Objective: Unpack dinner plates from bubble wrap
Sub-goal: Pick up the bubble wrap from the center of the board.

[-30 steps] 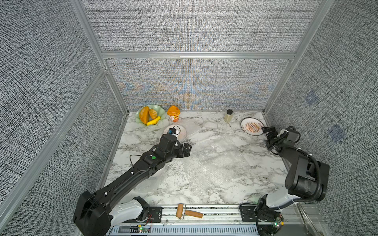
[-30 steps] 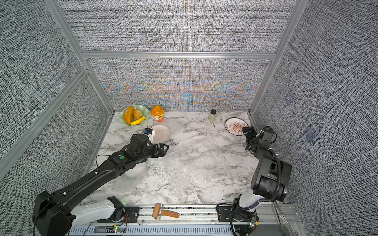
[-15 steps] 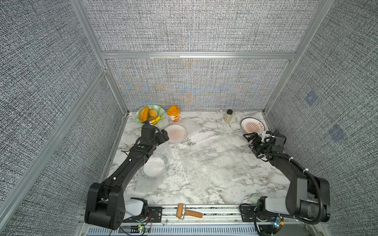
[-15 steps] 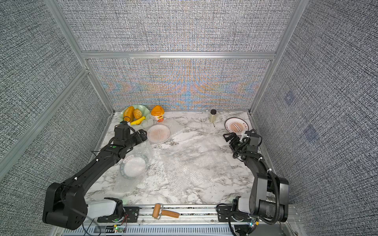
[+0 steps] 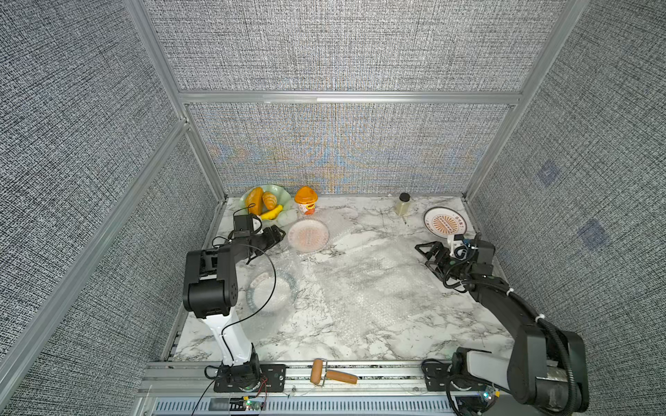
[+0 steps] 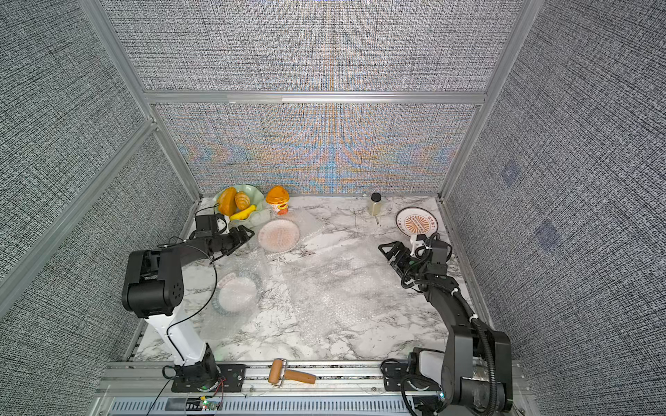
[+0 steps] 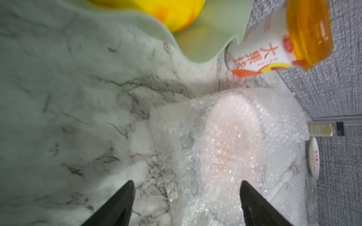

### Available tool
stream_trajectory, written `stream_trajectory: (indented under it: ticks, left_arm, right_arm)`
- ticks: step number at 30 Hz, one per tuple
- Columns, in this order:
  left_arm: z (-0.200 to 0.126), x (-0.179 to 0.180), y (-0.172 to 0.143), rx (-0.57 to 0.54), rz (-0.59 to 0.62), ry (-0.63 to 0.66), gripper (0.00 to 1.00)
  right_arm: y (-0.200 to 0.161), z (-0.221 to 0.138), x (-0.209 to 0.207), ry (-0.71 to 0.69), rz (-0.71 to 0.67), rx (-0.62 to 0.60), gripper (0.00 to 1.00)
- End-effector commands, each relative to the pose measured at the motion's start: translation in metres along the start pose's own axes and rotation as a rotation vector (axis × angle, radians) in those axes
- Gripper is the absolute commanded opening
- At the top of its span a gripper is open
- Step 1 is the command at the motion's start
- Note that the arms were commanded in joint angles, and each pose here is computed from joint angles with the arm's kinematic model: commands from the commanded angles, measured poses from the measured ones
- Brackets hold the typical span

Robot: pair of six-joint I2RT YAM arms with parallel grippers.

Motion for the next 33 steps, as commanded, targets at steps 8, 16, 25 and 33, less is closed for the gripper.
stream_trajectory:
  ticks: [8,16,25,33]
  left_arm:
    - [0.039,0.015,-0.011,0.117,0.0,-0.077,0.81]
    - [0.05,0.003,-0.031,0.176,0.02,-0.107,0.58]
    - [0.061,0.008,-0.047,0.204,-0.088,-0.16,0.45]
    - [0.075,0.014,-0.046,0.236,-0.068,-0.003,0.34]
  right_arm:
    - [-0.005,0.0,0.016,0.036,-0.032,0.033,0.99]
    - [-0.011,0.024,0.029,0.061,-0.076,0.073,0.99]
    - [-0.025,0.053,0.034,0.08,-0.076,0.155,0.99]
    - [-0.036,0.054,0.023,0.084,-0.048,0.18,0.99]
Point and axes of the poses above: each gripper's point midway between its finger pads, its own z axis out along the fingers, its own x axis along the line the jaws close on, y = z × x, the point moved 6 cm from there along -z, back along the fingers, and after that the axes turned 2 degrees about -z, right-handed, at the moved point
